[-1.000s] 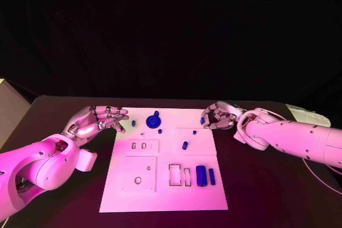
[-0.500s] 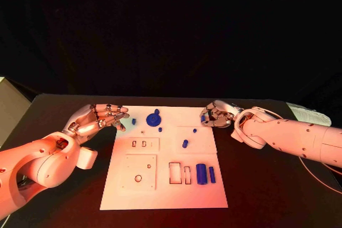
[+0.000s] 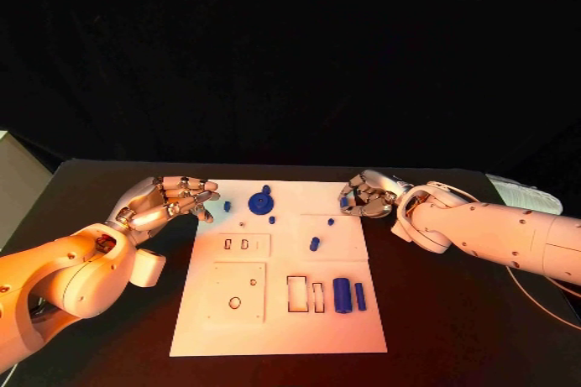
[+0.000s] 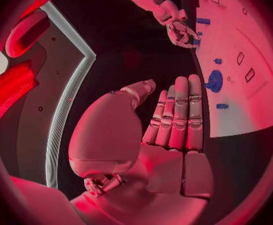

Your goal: Assemble the parts on the task board

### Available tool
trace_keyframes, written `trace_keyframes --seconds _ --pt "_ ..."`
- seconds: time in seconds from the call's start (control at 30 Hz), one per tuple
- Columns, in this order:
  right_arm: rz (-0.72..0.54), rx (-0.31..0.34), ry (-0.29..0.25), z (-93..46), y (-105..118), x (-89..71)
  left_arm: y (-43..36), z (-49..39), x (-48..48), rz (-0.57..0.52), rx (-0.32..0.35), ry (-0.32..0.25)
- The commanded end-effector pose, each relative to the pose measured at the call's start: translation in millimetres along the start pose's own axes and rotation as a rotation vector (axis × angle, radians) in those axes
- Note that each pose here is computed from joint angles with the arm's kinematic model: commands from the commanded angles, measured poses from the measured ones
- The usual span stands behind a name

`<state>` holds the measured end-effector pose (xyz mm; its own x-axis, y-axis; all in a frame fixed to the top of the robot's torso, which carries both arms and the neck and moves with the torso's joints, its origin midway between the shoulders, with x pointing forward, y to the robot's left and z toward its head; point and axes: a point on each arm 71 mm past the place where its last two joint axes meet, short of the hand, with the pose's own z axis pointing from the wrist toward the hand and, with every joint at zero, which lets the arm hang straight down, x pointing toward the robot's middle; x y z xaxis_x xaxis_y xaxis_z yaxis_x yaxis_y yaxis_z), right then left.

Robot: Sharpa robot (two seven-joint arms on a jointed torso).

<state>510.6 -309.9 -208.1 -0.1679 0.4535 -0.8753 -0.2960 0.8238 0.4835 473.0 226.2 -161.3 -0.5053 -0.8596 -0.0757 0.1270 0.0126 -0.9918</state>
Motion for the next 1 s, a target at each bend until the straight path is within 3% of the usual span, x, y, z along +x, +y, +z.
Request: trace_keyframes --seconds 0.03,0.23,0.47,0.73,1.0 --pt "0.000 -0.019 -0.049 -1.0 3.8 -2.6 -1.1 0.3 1.6 -0.004 0.011 0.014" --pt "0.014 -0.017 -0.103 -3.4 15.3 -10.7 -0.8 0.1 0.3 -0.002 0.009 0.010" --pt "0.045 -0.045 -0.158 -1.6 57.7 -16.1 -0.1 0.4 -1.4 0.000 0.006 0.002" --pt "0.024 -0.154 -0.072 7.6 121.8 17.7 0.7 6.6 4.3 -0.009 0.009 0.013" --pt "0.001 -0.175 -0.002 13.6 171.6 60.2 1.4 10.1 7.1 -0.014 0.011 0.016"
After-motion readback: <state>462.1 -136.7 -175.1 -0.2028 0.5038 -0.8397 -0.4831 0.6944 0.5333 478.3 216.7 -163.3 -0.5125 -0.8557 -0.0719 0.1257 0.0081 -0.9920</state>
